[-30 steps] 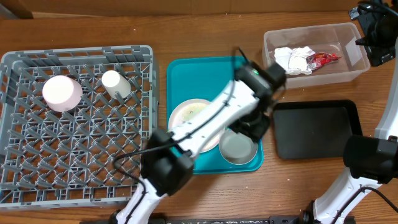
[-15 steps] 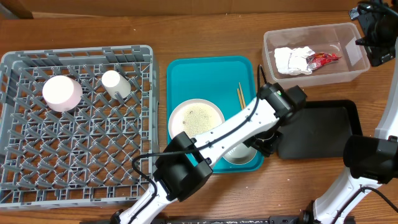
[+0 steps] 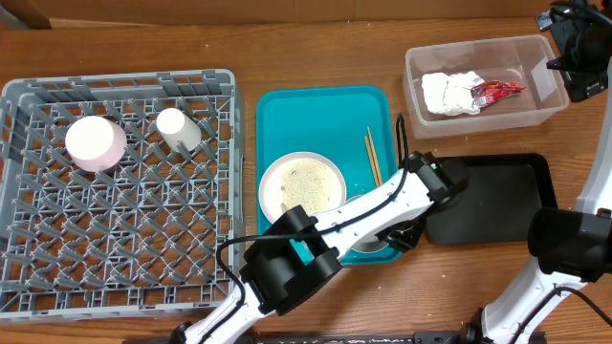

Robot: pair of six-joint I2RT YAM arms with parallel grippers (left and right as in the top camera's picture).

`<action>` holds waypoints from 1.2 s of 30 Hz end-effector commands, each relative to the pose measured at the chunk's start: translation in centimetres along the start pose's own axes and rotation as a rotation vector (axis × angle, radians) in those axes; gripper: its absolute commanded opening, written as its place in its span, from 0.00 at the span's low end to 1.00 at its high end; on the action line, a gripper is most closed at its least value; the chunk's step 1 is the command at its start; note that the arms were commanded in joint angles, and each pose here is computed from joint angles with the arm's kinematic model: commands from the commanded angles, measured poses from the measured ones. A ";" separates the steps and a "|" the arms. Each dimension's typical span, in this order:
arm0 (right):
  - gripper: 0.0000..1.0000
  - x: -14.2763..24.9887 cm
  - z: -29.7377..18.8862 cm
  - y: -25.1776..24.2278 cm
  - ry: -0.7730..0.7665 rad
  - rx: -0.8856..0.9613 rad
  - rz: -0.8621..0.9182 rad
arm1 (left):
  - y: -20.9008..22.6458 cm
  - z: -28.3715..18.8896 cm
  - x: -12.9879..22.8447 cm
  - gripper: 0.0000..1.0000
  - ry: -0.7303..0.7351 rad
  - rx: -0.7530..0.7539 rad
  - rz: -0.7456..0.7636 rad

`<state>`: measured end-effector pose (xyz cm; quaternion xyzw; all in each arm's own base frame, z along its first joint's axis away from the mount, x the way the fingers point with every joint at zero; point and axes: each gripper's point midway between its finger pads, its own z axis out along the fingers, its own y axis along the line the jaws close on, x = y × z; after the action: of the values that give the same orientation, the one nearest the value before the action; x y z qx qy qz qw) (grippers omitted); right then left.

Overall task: Sort waste into correct bins and load items into the dishwasher
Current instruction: 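Move the left gripper to the pale blue bowl and grasp it, then lift the pale blue bowl and carry it to the rack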

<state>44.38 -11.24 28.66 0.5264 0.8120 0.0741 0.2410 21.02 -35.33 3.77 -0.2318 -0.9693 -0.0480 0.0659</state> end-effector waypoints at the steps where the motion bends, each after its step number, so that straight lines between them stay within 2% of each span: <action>1: 1.00 -0.3 -0.1 -0.1 -0.011 0.003 0.001 | -0.2 1.1 0.6 0.47 0.035 -0.001 -0.017; 3: 1.00 -0.3 -0.1 -0.1 -0.011 0.003 0.001 | -0.2 1.2 0.6 0.45 0.034 -0.001 -0.016; 8: 1.00 -0.3 -0.1 -0.1 -0.011 0.003 0.001 | -0.4 1.1 0.6 0.29 0.039 0.008 -0.005; 11: 1.00 -0.3 -0.1 -0.1 -0.011 0.003 0.001 | -0.8 1.1 0.8 0.14 0.048 0.032 0.011; 16: 1.00 -0.3 -0.1 -0.1 -0.011 0.003 0.001 | -0.8 0.9 0.8 0.04 0.047 0.034 0.010; 21: 1.00 -0.3 -0.1 -0.1 -0.012 0.003 0.001 | -1.6 -0.6 0.4 0.04 0.031 0.073 0.045; 27: 1.00 -0.3 -0.1 -0.1 -0.012 0.003 0.001 | -1.7 -5.4 -0.6 0.04 -0.029 0.109 0.056; 33: 1.00 -0.3 -0.1 -0.1 -0.012 0.003 0.001 | 1.2 -10.6 -1.4 0.04 -0.080 0.136 0.065; 36: 1.00 -0.3 -0.1 -0.1 -0.011 0.003 0.001 | 2.8 -12.9 -2.1 0.04 -0.119 0.216 0.067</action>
<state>44.37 -11.25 28.65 0.5264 0.8120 0.0738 0.2408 23.14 -36.41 13.87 -0.2564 -0.9647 0.0305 0.0524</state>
